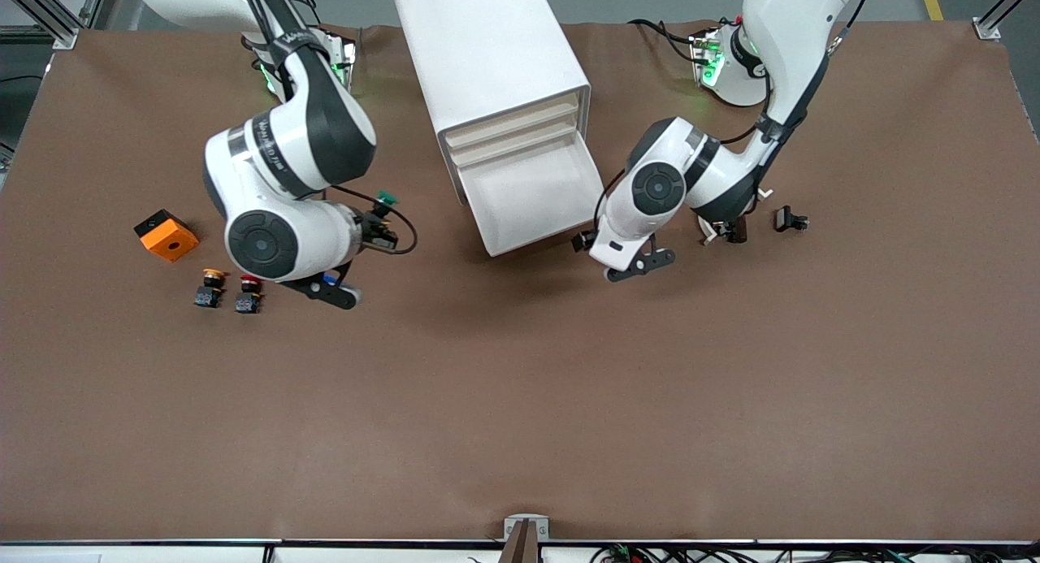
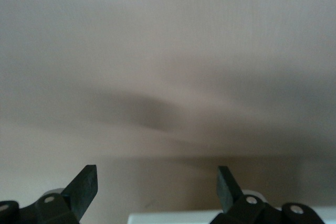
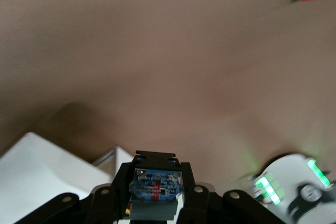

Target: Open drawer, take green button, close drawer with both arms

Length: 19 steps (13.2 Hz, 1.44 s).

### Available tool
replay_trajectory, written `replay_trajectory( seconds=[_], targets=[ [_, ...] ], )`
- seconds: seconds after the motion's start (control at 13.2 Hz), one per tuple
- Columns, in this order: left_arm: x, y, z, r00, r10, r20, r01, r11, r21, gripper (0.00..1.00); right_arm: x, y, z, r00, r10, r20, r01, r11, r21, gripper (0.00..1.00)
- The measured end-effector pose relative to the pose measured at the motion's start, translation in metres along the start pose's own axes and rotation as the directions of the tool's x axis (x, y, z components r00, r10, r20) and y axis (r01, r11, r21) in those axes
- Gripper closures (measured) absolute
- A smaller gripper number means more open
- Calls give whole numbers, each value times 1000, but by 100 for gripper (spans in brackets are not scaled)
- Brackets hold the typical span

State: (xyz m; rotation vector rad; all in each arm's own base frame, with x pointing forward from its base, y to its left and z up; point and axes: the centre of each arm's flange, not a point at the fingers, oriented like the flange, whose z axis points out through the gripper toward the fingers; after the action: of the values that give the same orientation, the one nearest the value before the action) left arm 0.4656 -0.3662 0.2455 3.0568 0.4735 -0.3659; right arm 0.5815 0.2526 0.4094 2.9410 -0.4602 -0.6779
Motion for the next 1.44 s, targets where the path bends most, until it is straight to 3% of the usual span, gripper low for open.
replay_trajectory(
  seconds=[0.38, 0.68, 0.91, 1.13, 1.44],
  targets=[
    [-29, 7, 15, 1000, 4, 26, -5, 1000, 18, 0, 44, 88, 30, 967, -212, -143, 210, 977, -30, 58],
    [-58, 23, 16, 999, -8, 40, 7, 1000, 15, 0, 65, 135, 64, 926, -287, -247, 275, 958, -84, 58],
    [-79, 33, 17, 999, -9, 50, 8, 1000, 15, 0, 86, 163, 93, 888, -329, -320, 318, 944, -88, 58],
    [-99, 42, 17, 998, -8, 58, 7, 1000, 13, 0, 100, 181, 107, 877, -331, -349, 324, 943, -81, 58],
    [-115, 45, 23, 998, 1, 70, -3, 1000, 25, 0, 120, 171, 143, 873, -340, -349, 331, 939, -88, 58]
  ],
)
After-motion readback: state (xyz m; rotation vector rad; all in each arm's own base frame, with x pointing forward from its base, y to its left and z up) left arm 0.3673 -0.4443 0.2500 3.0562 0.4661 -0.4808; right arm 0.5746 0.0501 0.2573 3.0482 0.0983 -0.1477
